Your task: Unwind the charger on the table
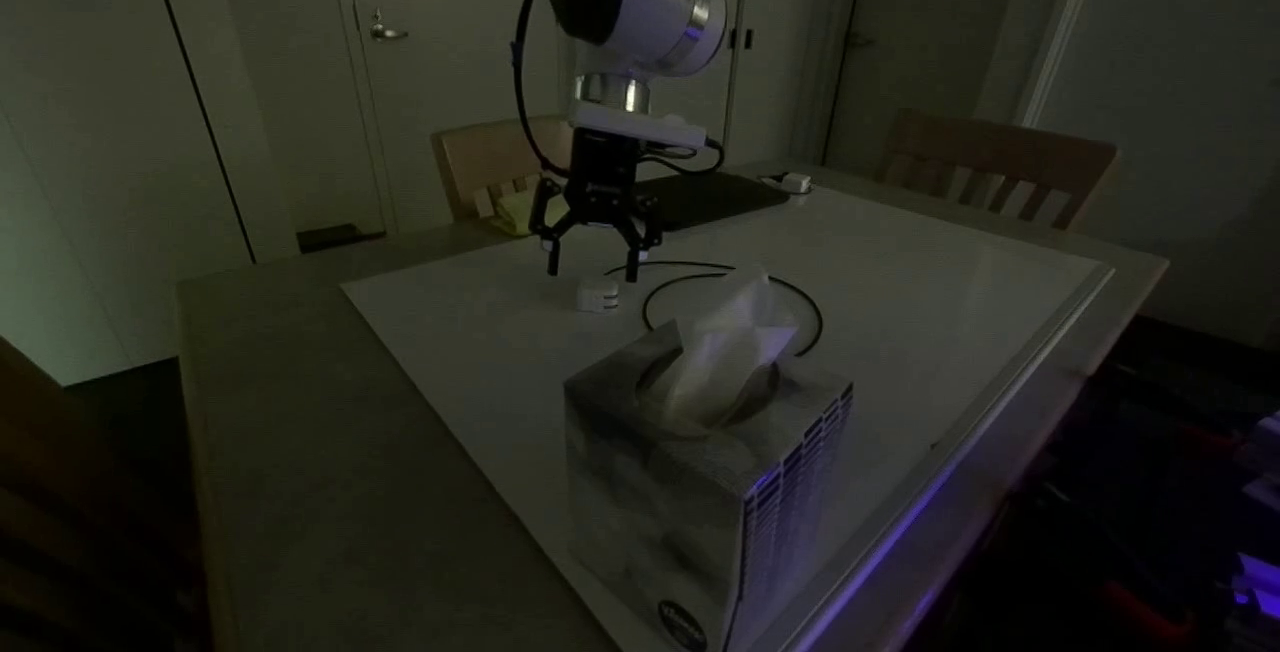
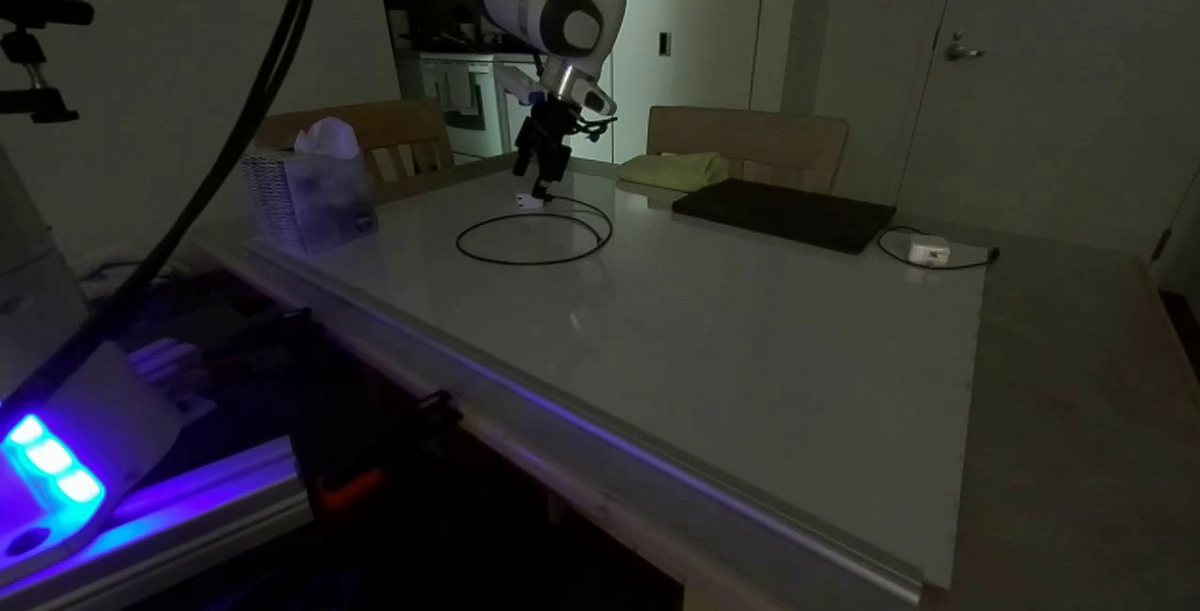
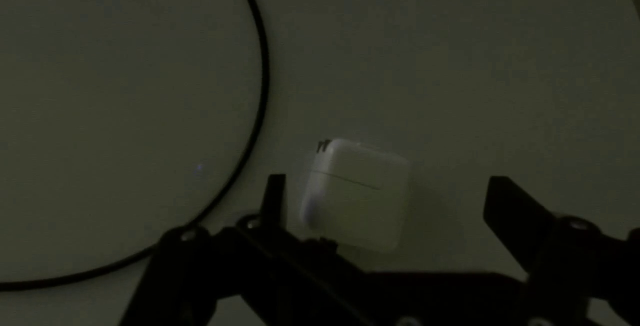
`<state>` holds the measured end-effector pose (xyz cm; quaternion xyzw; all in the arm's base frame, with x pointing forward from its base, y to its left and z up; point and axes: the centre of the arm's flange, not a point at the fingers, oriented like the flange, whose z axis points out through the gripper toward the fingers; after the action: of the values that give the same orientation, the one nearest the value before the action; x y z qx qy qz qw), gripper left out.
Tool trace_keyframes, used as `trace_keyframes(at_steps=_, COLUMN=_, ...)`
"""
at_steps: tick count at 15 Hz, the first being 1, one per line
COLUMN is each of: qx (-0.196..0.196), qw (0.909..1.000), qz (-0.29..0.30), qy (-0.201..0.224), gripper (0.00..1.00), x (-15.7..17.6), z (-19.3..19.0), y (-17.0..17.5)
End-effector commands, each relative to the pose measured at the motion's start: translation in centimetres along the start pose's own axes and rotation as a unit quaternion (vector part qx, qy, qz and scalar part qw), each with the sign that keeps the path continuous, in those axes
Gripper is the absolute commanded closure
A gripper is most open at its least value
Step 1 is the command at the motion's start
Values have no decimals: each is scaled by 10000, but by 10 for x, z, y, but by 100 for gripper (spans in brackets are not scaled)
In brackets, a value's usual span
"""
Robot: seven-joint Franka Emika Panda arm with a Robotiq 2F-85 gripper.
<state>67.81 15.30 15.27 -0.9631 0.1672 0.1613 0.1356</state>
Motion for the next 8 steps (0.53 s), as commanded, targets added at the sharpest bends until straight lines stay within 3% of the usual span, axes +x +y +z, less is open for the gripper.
trace_keyframes(at_steps=1, qx=140, qw=9999, qz=55, qy=64, gripper=0, x=22, z=2, y=-6)
trace_keyframes(at_steps=8, qx=250, qw=9996, qz=119, qy=-96, gripper=0, x=30, z=9, y=-2)
